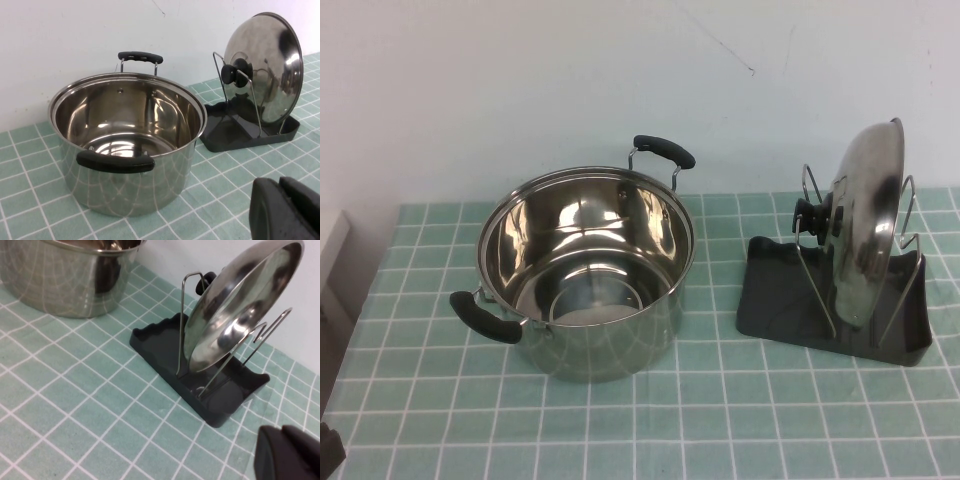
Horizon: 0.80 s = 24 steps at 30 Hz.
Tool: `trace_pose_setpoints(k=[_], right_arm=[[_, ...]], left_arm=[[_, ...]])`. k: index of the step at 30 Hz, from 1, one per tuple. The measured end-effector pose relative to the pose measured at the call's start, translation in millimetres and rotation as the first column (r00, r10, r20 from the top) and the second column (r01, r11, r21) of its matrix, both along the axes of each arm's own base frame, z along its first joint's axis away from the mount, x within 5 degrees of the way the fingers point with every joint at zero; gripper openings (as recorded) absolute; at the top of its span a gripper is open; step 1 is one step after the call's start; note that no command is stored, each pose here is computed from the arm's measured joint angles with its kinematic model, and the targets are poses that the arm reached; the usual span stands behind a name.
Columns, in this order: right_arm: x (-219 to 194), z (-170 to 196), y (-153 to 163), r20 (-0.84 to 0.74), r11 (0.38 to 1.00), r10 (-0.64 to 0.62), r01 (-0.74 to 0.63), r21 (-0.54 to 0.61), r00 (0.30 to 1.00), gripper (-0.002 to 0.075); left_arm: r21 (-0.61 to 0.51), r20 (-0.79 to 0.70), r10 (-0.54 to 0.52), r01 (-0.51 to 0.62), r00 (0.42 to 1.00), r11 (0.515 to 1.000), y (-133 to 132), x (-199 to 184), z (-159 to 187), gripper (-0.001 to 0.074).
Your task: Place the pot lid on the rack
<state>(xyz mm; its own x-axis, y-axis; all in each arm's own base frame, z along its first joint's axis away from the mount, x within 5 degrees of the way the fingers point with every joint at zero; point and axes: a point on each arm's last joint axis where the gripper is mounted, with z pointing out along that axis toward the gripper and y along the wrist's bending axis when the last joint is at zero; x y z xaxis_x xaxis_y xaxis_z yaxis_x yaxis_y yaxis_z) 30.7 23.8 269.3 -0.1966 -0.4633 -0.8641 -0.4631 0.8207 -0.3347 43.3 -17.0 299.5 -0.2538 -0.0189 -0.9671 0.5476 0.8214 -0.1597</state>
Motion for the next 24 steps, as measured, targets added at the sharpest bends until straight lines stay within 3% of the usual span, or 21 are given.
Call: trace_pose_setpoints(k=[6, 15, 24], right_arm=[[0, 0, 0, 0.001, 1.000, 0.001, -0.001, 0.004, 1.000, 0.0001], [0, 0, 0, -0.001, 1.000, 0.002, -0.002, 0.003, 1.000, 0.0001], [0, 0, 0, -0.003, 1.000, 0.003, -0.003, 0.006, 1.000, 0.0001]], left_arm=[[0.011, -0.024, 0.048, -0.048, 0.999, 0.999, 0, 2, -8, 0.0001], [0.043, 0.013, 0.300, -0.301, 0.954, 0.953, 6, 1, -29, 0.0001], [-0.103, 0.023, 0.529, -0.525, 0.848, 0.845, 12, 16, -78, 0.0001]])
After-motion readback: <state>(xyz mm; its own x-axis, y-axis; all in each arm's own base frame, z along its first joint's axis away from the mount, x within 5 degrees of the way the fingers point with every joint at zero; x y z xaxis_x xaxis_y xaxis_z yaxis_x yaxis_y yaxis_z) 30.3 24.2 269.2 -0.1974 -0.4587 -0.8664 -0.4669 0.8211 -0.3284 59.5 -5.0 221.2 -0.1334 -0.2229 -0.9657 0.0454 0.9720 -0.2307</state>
